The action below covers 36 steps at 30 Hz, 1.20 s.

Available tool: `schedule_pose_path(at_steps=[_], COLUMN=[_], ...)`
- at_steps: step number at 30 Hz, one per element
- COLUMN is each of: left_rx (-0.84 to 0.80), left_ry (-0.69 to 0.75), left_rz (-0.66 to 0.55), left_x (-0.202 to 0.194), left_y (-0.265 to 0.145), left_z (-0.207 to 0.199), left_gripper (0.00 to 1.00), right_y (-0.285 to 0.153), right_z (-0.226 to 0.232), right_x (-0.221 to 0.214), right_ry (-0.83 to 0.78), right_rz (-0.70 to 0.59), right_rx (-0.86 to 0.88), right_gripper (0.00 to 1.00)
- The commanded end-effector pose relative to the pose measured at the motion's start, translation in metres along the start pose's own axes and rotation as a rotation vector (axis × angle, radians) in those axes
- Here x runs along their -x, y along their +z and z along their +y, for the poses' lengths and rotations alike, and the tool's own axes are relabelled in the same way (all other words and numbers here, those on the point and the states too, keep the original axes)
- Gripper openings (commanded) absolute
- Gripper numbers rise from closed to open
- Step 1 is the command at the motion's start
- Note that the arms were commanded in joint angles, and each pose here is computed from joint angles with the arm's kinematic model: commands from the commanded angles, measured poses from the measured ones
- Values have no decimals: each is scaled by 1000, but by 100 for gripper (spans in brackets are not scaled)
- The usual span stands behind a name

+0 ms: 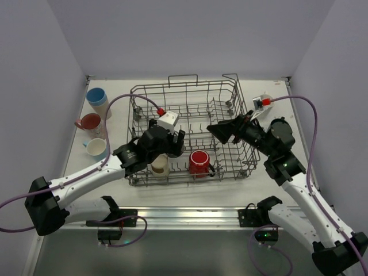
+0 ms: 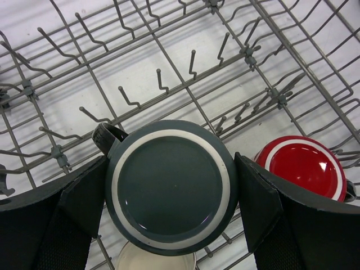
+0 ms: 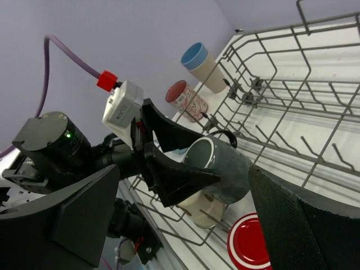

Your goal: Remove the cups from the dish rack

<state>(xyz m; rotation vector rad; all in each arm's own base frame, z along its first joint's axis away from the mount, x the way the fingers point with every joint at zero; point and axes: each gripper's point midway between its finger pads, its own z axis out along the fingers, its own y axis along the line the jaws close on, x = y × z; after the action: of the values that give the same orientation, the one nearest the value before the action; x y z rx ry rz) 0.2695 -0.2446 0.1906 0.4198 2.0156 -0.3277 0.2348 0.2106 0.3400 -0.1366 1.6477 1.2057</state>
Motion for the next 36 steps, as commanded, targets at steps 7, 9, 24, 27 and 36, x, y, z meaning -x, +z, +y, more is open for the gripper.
schedule_pose_path(at_steps=[7,9,24,27,36], left_rx=[-88,-123,-409,-479,-619], left_ry=[-291,-323,-575,-581,-615], left_rz=[-407,-445,-630,-629,-605], left_x=[126,138,184,188,186], left_y=[-60,-66,-119,-127,-137], left_z=[0,0,-5,-15,-35], left_gripper=[4,3,0,0,0], right_y=[31,39,37,37,43], right_z=[14,9,32,50,84], right_x=[-14,-17,-43,-44,-37], right_ry=[104,87,127,122,88], right_rz=[-16,-11,84,96,103], right_rx=[115,120,305,376,494], right_gripper=[93,91,86,86,77])
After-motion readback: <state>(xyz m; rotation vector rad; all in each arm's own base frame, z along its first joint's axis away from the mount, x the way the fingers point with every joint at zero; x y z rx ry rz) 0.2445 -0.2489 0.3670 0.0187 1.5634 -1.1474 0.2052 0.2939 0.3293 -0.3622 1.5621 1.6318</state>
